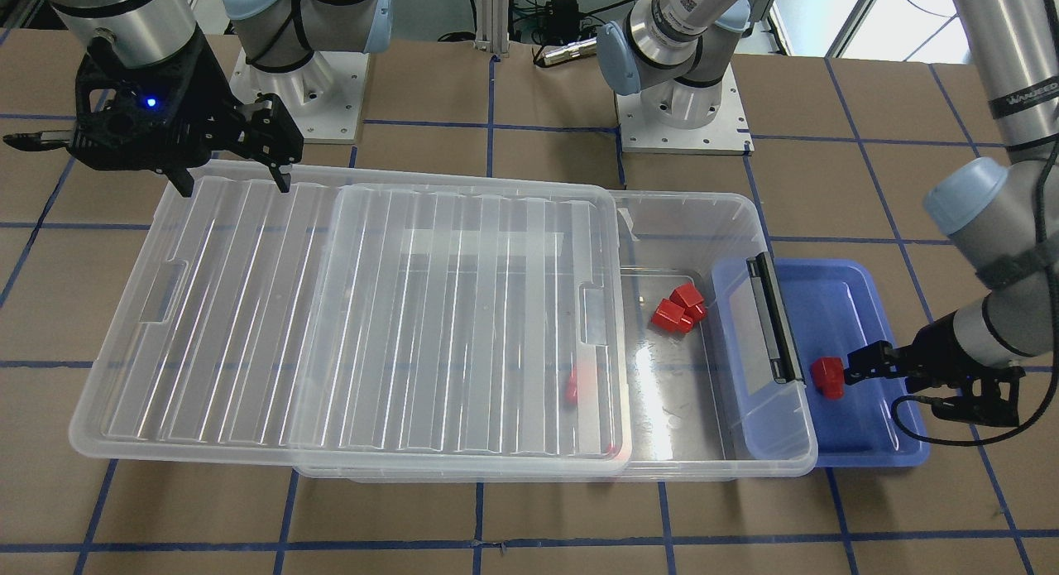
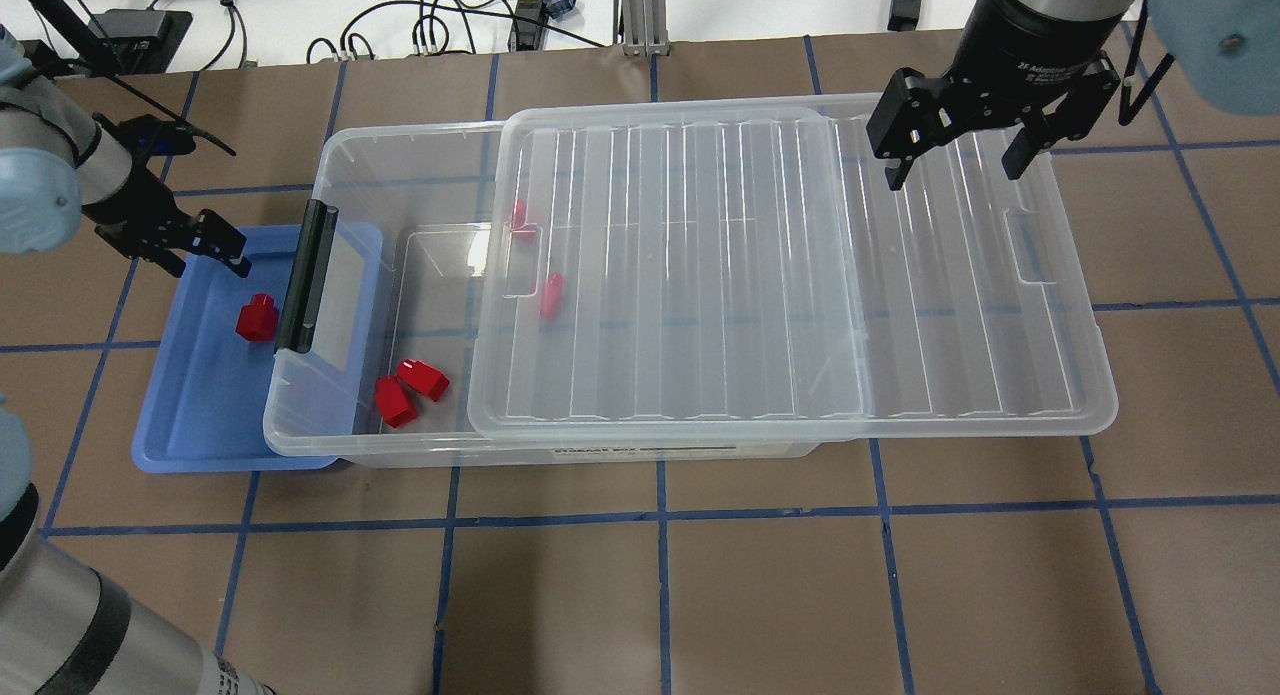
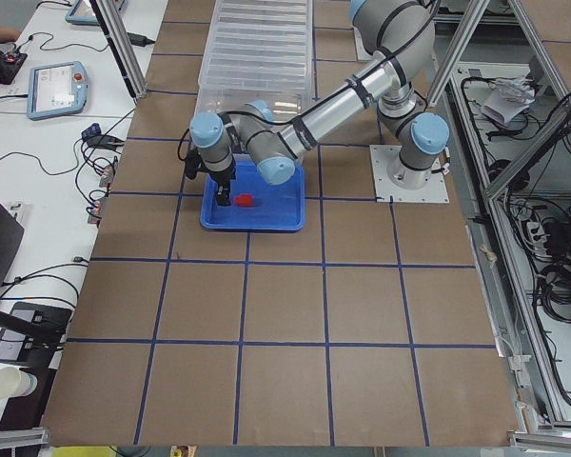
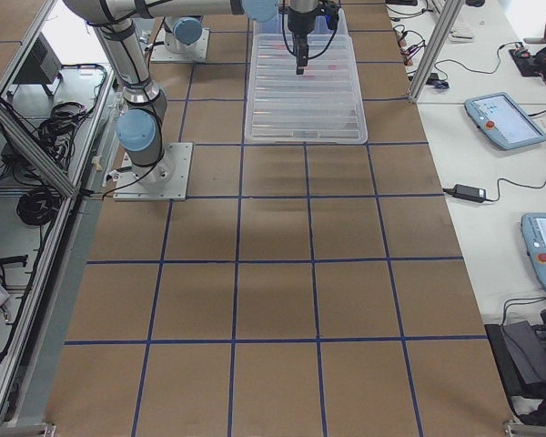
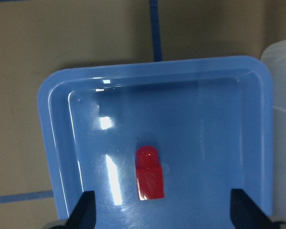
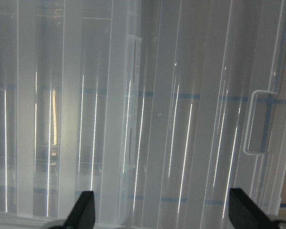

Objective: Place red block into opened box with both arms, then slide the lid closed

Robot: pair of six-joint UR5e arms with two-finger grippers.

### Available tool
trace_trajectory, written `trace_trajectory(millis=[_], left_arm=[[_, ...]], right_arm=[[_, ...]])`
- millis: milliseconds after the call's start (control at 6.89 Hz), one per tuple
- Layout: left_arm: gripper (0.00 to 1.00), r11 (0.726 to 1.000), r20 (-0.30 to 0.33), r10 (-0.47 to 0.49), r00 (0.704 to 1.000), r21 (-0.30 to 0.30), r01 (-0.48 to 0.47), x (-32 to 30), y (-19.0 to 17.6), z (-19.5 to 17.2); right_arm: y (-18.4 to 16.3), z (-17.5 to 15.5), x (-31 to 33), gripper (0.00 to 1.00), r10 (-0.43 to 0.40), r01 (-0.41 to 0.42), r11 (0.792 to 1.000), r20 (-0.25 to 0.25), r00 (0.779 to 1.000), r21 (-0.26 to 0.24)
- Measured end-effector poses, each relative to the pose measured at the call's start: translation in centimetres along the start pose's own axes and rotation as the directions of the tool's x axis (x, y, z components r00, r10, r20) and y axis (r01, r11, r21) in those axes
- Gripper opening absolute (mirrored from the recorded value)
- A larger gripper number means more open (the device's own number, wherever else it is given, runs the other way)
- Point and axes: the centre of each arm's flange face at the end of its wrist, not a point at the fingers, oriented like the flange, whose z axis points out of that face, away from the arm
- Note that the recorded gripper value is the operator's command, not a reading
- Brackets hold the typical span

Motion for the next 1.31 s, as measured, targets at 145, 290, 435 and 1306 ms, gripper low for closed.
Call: trace_trajectory(millis=[145, 290, 435, 1306], left_arm=[[1.0, 1.0, 0.004, 0.003, 1.0, -0.001, -0.003, 0.2, 1.0, 1.9], [1.0, 1.0, 0.002, 0.006, 1.0, -0.006, -0.006, 0.8, 1.6, 2.8], [0.95, 1.0, -0.005, 0.009, 1.0, -0.013, -0.009, 1.4, 1.8, 3.4], [0.0, 0.997, 0.02, 0.045, 0.999, -0.061, -0.044, 3.1, 1.8, 1.5]], right_arm=[[0.0, 0.1, -0.1, 1.0, 0.001, -0.001, 1.0, 0.002, 1.0, -0.002], [0.1, 0.1, -0.1, 1.0, 0.008, -0.008, 1.0, 0.001, 1.0, -0.004], [0.1, 0.1, -0.1, 1.0, 0.034, -0.034, 0.999, -0.003, 0.999, -0.004], [0.1, 0.4, 0.0, 1.0, 0.091, -0.091, 0.996, -0.012, 0.996, -0.013]])
